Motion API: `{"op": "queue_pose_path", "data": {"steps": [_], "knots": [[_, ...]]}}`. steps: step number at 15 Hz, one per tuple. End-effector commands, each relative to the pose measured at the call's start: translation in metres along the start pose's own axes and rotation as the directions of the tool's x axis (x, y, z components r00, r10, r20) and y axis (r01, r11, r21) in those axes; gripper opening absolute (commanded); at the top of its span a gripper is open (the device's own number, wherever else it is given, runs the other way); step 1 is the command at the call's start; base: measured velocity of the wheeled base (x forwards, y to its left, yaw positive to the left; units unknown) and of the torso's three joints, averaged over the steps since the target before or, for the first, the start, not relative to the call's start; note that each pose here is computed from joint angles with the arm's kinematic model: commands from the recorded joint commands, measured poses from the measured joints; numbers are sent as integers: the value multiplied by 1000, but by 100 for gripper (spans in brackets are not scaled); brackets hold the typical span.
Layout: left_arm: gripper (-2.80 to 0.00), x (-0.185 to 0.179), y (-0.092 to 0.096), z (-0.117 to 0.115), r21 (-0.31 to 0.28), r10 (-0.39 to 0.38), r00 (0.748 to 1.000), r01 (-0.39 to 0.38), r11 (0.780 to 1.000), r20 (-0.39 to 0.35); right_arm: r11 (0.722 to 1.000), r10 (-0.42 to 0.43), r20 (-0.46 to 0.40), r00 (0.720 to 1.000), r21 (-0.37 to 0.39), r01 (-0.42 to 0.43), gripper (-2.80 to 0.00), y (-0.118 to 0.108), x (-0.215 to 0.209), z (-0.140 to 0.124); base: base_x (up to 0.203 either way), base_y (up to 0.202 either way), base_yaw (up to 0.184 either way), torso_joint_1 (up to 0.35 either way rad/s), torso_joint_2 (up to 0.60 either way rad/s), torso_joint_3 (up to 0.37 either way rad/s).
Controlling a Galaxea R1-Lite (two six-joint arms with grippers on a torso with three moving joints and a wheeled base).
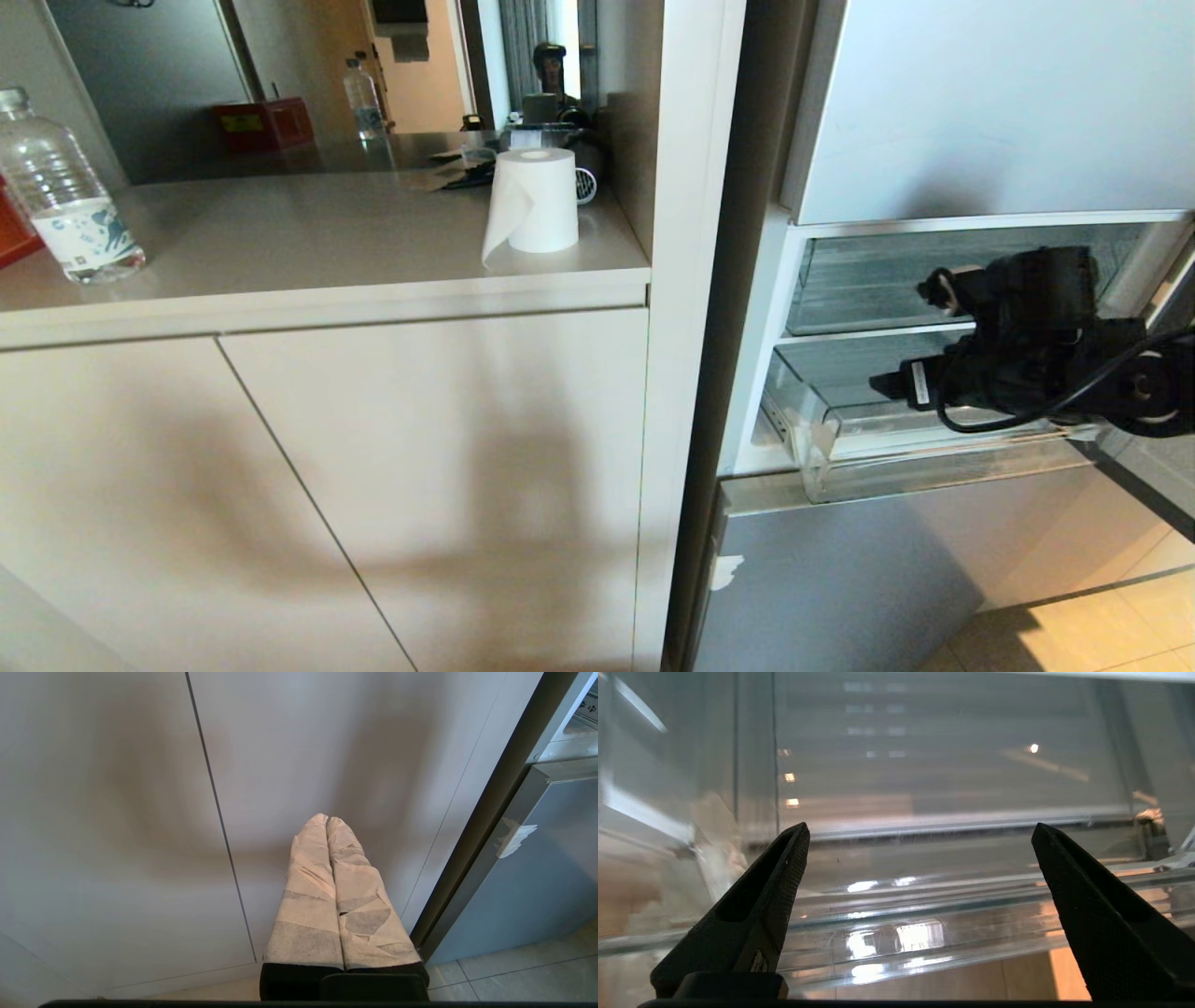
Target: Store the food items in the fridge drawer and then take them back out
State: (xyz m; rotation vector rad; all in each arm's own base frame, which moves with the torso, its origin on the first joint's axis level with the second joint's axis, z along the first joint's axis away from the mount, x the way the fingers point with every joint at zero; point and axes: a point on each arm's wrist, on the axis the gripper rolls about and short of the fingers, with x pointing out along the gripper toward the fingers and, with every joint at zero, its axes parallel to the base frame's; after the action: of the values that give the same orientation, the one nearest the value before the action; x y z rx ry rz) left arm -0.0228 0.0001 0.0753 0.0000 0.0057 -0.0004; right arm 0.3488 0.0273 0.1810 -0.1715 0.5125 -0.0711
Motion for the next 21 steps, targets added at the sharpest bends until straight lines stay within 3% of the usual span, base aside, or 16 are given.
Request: {"op": "queue_pose_path", "data": {"steps": [1,6,9,12,19,21], "knots": [[-280,0,0,0,0,-1,1000,1,1000,0,1000,-4,-70,998,-13,3,0,1,13,-2,0,0,0,0,0,0],[-280,0,0,0,0,0,1000,0,1000,-2,999,-40,-198,979,-26,35,0,-15,-16,-3,0,0,0,0,0,0],[-280,0,0,0,0,0,1000,0,1000,0,998,-60,-221,973,-13,59,0,-30,-55,-5,0,0,0,0,0,0],[-280,0,0,0,0,0,1000,0,1000,0,998,-58,-253,966,-9,57,0,-31,-52,-11,0,0,0,0,0,0],[-280,0,0,0,0,0,1000,0,1000,0,997,-68,-194,979,16,73,0,-39,-94,-16,0,0,0,0,0,0],[-280,0,0,0,0,0,1000,0,1000,0,997,-70,-135,988,32,75,0,-42,-118,-13,0,0,0,0,0,0]]}}
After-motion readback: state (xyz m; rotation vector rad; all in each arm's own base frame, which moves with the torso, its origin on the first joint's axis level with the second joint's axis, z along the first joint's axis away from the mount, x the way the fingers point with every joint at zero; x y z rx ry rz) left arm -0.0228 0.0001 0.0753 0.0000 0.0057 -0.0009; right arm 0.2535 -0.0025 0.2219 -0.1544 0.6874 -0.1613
